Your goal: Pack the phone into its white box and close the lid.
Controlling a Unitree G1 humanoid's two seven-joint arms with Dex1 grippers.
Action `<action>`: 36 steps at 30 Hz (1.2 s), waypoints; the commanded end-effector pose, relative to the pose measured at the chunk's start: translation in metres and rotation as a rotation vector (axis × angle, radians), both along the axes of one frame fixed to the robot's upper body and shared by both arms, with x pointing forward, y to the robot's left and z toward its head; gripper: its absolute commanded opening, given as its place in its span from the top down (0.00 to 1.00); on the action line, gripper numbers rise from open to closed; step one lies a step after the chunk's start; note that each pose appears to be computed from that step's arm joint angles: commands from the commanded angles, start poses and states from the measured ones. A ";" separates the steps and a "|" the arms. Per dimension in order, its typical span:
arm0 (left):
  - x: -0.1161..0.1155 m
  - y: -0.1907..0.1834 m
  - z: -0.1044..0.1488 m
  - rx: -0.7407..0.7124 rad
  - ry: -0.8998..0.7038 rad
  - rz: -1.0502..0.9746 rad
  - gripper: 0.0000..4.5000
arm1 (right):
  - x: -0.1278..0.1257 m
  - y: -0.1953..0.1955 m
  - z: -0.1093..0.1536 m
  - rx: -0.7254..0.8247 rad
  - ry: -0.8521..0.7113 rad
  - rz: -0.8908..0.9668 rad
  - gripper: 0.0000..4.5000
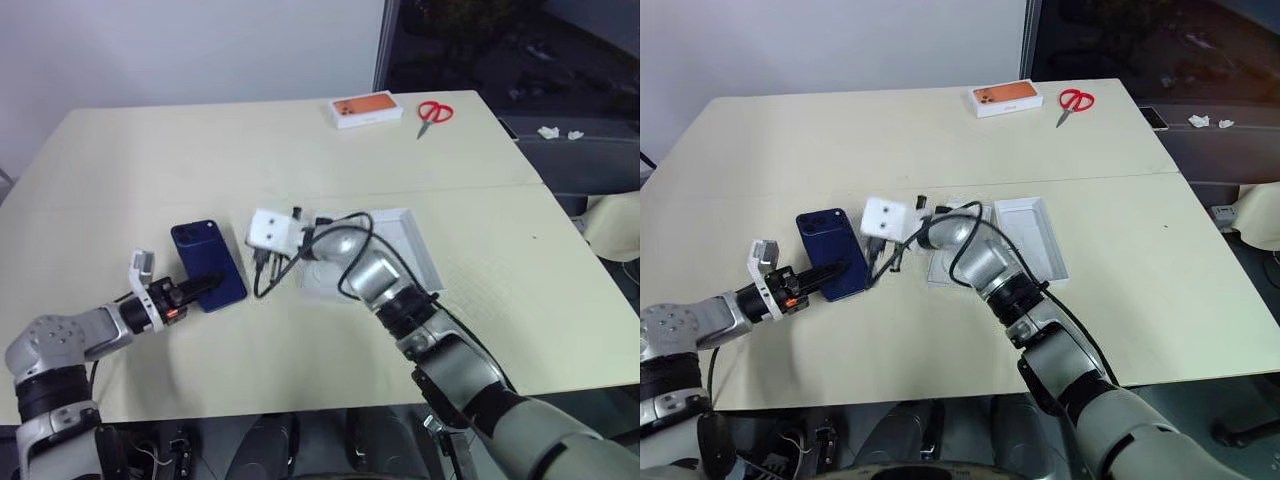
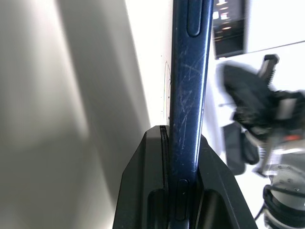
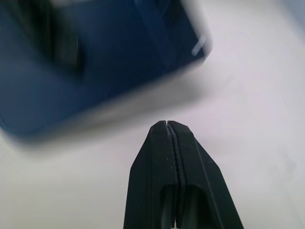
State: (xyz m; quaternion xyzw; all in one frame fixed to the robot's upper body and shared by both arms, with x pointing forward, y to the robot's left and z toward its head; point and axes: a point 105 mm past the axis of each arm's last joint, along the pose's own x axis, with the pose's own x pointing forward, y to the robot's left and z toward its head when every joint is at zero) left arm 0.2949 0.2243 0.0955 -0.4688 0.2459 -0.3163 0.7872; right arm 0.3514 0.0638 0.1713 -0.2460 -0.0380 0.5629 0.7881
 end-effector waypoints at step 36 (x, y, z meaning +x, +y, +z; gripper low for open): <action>0.008 -0.024 0.048 -0.115 -0.161 -0.138 1.00 | -0.050 -0.118 -0.076 -0.395 0.249 -0.061 0.37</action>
